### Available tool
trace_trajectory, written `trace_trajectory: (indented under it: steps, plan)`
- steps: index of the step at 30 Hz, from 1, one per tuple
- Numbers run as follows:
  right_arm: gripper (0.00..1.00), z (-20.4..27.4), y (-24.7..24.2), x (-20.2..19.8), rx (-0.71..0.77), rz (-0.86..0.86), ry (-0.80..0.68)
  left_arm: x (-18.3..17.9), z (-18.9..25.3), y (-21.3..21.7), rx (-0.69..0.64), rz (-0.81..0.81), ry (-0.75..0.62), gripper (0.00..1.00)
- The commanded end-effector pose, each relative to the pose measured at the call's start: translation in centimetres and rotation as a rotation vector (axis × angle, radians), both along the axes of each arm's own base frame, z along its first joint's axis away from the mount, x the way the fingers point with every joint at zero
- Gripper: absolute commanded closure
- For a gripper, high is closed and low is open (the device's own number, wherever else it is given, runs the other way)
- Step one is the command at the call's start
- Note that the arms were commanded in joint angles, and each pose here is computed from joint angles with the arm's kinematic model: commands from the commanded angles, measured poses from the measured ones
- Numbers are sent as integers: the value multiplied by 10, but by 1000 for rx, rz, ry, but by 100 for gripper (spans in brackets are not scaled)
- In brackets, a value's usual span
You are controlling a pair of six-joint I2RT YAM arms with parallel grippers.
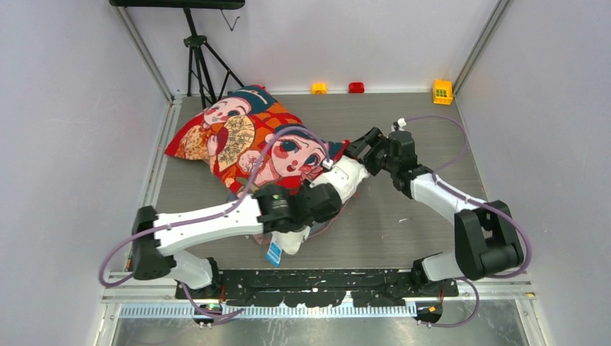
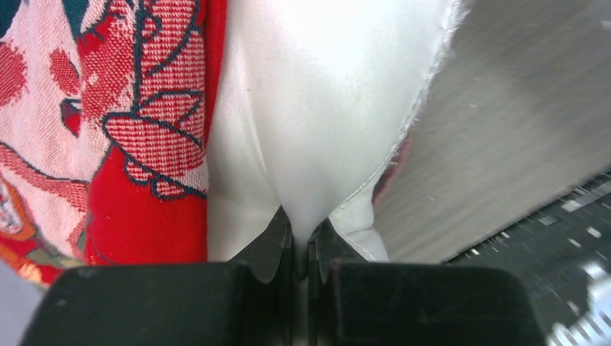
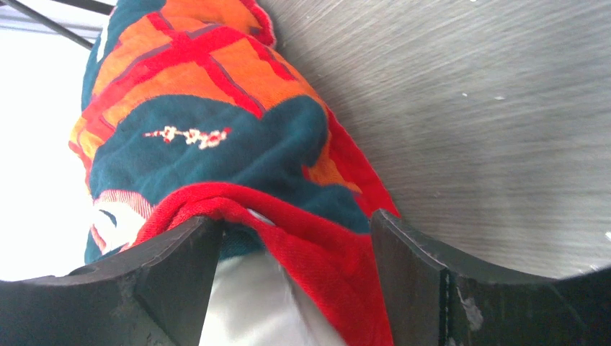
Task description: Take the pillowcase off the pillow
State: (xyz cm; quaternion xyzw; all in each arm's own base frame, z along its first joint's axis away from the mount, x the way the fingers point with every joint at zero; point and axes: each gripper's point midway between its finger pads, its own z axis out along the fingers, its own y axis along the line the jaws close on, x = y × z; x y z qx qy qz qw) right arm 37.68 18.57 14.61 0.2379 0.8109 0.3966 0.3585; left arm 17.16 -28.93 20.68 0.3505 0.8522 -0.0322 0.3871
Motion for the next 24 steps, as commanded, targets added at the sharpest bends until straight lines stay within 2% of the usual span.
trace_trajectory:
  steps: [1, 4, 9, 14, 20, 24]
  plan:
    - [21, 29, 11, 31, 66, 15, -94, -37, 65, -30, -378, -214, 136, 100]
    - [20, 21, 17, 55, 81, -2, -88, -65, 96, -38, -553, -365, 217, 100]
    - [21, 11, 24, 73, 81, 10, -53, -89, 101, -52, -638, -511, 284, 100]
    - [20, 14, 15, 63, 13, 9, -49, -55, 82, -48, -651, -377, 308, 100]
    - [10, 32, -26, 45, -127, -70, -35, -18, 67, -48, -676, -282, 320, 100]
    - [2, 45, -64, 26, -233, -147, -15, 11, 59, -40, -694, -152, 322, 100]
